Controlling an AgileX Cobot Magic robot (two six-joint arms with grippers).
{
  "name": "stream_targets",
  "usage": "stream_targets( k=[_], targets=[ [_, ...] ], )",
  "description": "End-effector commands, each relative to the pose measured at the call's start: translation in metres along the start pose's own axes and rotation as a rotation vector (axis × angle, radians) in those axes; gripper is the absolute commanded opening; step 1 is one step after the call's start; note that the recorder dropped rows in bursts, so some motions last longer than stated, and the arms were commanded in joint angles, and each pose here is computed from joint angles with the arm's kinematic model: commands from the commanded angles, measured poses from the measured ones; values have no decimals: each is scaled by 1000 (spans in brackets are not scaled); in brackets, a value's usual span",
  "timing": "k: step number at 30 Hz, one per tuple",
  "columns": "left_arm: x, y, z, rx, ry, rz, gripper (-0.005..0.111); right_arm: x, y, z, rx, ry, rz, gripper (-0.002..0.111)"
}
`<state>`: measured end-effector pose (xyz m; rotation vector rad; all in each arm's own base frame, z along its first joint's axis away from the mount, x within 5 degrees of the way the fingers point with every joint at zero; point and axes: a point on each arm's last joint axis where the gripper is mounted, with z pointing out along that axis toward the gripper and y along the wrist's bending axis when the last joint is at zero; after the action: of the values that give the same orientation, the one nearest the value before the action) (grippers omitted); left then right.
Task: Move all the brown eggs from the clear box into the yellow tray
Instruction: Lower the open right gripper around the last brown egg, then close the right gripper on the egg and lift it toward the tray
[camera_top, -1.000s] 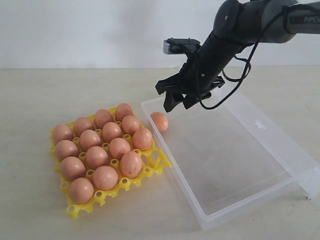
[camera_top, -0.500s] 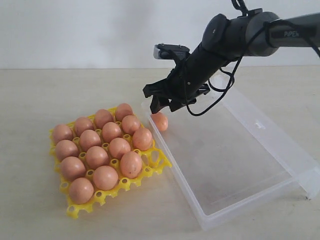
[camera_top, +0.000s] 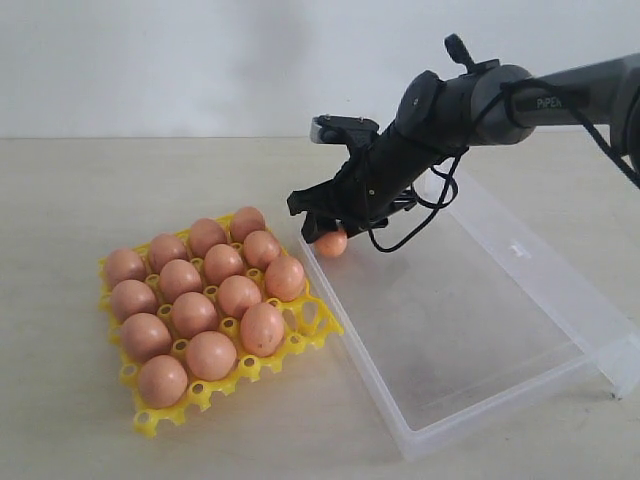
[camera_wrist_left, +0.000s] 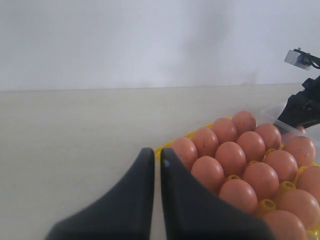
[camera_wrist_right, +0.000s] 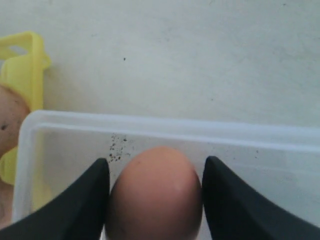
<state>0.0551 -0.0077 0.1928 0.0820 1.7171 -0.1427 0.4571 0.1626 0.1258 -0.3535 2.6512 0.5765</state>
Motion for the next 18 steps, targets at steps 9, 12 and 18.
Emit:
stream_targets(
  k=[9,12,18],
  targets=[
    [0,0,0,-1,-8,-3,4,-1,4,-8,-9,16,101,0],
    [0,0,0,-1,-8,-3,4,-15,7,-38,80,-62,115,0],
    [0,0,0,-1,-8,-3,4,-10,19,-96,159,-96,28,0]
  ],
)
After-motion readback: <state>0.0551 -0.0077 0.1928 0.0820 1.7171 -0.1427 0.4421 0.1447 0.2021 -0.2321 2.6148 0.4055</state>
